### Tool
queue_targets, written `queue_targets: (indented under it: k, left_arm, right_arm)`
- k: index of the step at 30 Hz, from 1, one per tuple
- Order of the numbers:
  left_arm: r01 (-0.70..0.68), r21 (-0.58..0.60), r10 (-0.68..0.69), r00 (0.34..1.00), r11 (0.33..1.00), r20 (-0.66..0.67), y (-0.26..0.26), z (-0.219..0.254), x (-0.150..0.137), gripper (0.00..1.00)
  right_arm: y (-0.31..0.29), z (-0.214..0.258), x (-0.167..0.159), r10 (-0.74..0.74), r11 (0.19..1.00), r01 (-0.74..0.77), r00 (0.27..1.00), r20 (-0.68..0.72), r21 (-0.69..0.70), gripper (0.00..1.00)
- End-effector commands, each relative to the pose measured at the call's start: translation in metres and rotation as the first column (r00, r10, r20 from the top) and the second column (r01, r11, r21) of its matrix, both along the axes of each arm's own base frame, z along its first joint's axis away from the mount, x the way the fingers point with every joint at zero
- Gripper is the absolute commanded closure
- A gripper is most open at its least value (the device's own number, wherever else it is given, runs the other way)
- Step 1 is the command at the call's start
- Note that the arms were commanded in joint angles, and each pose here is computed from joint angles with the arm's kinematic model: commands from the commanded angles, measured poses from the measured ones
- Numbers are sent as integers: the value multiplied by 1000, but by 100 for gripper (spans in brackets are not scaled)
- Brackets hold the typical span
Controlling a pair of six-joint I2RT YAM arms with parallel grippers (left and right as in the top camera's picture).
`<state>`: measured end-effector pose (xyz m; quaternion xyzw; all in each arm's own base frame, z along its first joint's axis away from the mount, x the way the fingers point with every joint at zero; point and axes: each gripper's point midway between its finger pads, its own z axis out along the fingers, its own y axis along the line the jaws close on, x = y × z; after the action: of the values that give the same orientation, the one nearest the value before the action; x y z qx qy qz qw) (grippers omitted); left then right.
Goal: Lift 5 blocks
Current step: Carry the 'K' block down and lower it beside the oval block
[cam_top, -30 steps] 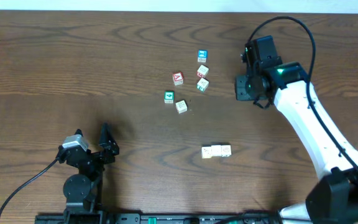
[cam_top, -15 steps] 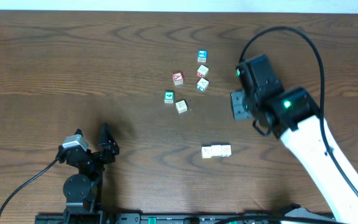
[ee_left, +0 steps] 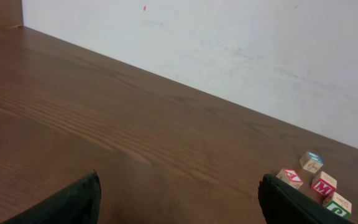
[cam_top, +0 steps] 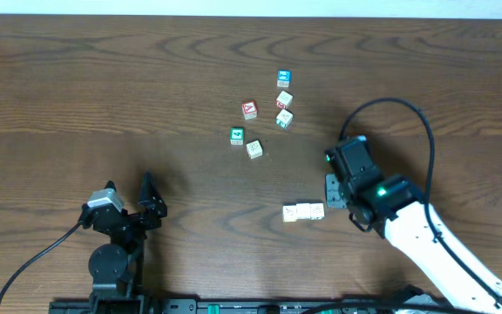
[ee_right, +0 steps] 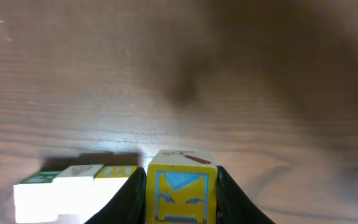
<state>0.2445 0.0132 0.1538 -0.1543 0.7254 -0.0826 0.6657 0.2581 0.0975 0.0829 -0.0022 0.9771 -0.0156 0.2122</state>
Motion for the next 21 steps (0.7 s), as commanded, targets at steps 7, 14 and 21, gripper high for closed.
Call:
queue_targets:
  k: [7,14,21]
  left_arm:
    - [-18,9,19,998,1000,-61,4,-18,-1,19]
    - [-18,9,19,998,1000,-61,4,-18,-1,18]
    - [-18,9,19,998,1000,-61,4,-18,-1,18]
  right_arm:
    - [7,-39,-18,-33,995,35,999,-28,94,99]
    - [13,-50,-23,-14,990,19,999,-36,137,99]
    - [16,-51,-25,-6,989,13,999,-46,150,99]
